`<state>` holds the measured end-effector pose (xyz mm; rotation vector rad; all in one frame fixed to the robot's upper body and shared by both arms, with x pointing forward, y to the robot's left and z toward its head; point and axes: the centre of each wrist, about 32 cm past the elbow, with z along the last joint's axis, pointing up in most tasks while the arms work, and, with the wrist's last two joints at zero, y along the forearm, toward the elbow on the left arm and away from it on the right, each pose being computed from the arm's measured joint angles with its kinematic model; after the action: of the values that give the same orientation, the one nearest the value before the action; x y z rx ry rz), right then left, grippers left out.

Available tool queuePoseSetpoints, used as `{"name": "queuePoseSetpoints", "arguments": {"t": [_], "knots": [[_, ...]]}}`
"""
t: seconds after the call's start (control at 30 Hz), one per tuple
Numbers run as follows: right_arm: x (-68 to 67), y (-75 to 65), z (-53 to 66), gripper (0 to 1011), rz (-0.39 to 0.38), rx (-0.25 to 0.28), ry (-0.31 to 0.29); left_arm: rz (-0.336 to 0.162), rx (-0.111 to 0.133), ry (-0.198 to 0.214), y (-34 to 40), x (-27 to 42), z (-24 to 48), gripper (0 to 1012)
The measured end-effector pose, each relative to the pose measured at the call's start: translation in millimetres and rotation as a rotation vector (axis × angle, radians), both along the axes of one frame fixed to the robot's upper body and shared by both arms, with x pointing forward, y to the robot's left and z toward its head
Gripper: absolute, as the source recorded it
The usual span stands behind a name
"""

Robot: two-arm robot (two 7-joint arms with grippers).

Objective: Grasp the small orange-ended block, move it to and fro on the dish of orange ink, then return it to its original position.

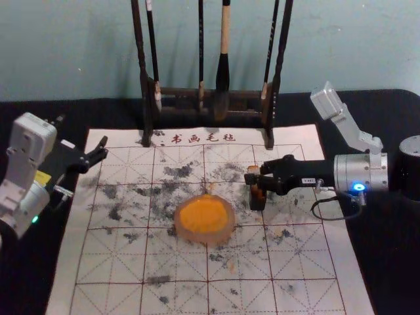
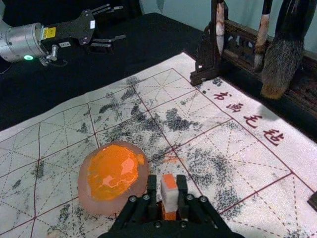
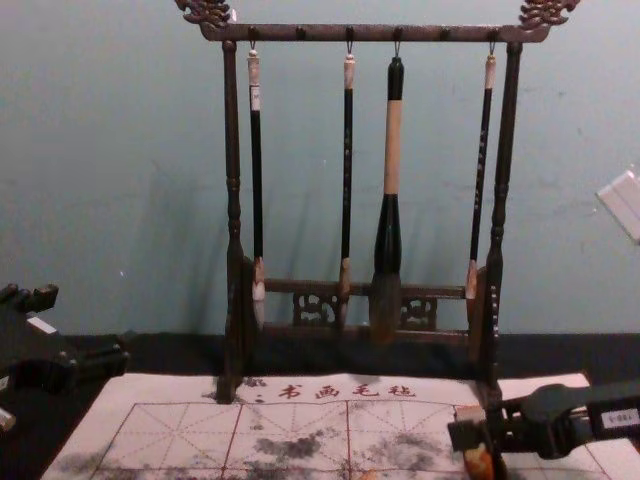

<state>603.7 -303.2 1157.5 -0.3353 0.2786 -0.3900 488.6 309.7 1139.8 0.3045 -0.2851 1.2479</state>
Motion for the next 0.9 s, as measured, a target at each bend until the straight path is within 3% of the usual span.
{"name": "queuePoseSetpoints", "arguments": {"t": [0.1, 0.23, 0.7, 0.9], "knots": [[0.0, 0.0, 0.0, 150, 0.0, 0.0, 0.0, 0.0, 0.0, 0.0, 0.0, 0.0, 0.0, 1001], [0.0, 0.0, 0.0, 108, 0.0, 0.0, 0.0, 0.0, 0.0, 0.0, 0.0, 0.0, 0.0, 1002], [0.1, 0.0, 0.4, 108, -0.001, 0.004, -0.001, 0.0, 0.0, 0.0, 0.0, 0.0, 0.0, 1001], [-2.8, -0.9, 5.9, 108, -0.013, 0.018, -0.031, 0.0, 0.0, 0.0, 0.0, 0.0, 0.0, 1001]]}}
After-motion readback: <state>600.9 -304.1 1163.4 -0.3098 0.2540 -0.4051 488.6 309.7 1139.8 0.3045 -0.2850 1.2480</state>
